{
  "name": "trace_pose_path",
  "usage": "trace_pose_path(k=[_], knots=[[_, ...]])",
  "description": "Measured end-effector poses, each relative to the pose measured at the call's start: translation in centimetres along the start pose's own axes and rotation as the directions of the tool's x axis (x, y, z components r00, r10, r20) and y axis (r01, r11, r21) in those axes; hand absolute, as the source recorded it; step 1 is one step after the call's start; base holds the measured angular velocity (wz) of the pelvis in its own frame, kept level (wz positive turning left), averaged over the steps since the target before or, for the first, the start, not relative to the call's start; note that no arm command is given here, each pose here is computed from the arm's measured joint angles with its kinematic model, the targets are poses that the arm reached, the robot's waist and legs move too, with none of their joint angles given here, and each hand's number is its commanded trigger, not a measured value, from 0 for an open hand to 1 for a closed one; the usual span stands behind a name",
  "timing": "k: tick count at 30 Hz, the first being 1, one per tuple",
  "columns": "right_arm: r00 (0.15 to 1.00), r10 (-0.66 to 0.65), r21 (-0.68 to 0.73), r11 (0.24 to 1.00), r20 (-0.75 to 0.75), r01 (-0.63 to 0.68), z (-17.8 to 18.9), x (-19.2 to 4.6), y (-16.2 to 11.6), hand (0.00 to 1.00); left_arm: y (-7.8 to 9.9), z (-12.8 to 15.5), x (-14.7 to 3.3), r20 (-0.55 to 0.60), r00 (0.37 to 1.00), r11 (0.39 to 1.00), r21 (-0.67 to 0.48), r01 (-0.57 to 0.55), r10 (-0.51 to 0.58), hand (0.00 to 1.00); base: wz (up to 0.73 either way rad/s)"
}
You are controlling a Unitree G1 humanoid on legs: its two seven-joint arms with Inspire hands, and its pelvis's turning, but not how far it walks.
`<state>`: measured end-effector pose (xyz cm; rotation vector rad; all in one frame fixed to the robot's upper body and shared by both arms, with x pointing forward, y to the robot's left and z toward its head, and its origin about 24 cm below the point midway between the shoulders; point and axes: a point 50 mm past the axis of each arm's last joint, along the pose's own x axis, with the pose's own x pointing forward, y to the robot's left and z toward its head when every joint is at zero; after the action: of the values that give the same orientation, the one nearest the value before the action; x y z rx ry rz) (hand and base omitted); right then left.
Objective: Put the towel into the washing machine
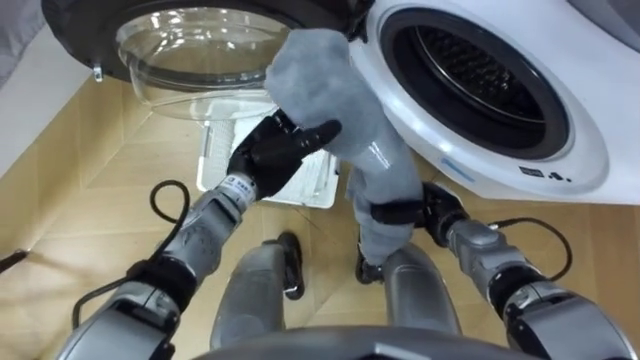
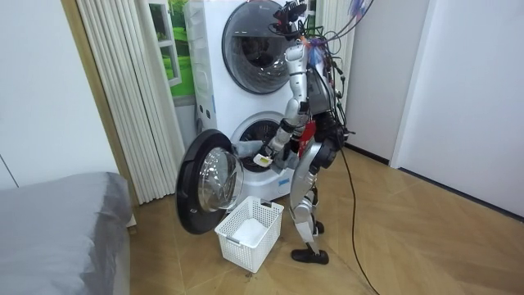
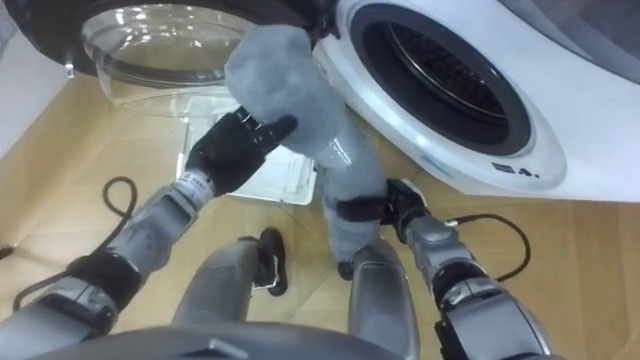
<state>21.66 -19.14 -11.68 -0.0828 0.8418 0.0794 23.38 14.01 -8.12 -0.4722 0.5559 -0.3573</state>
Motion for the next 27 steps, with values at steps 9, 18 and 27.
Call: trace_pose_path(k=[9,18,27], knots=[[0.98,-0.201,0.35,0.918,0.005,0.186,0.5,-0.3,-3.0,1.0,1.7,-2.2,-1.2,-0.125,0.976,0.957,0.253,-0.144,0.18,0.0,-0.03],[0.941,-0.336,0.462,0.83,-0.029,0.311,1.4,-0.4,-4.0,1.0,2.3,-3.8,-1.8,-0.143,0.942,0.917,0.312,-0.249,0.305,0.0,0.04],[0.877,-0.465,0.652,0.629,-0.12,0.423,2.3,-0.6,-5.1,1.0,3.9,-4.5,-3.4,-0.15,0.903,0.883,0.323,-0.34,0.402,0.0,0.03]])
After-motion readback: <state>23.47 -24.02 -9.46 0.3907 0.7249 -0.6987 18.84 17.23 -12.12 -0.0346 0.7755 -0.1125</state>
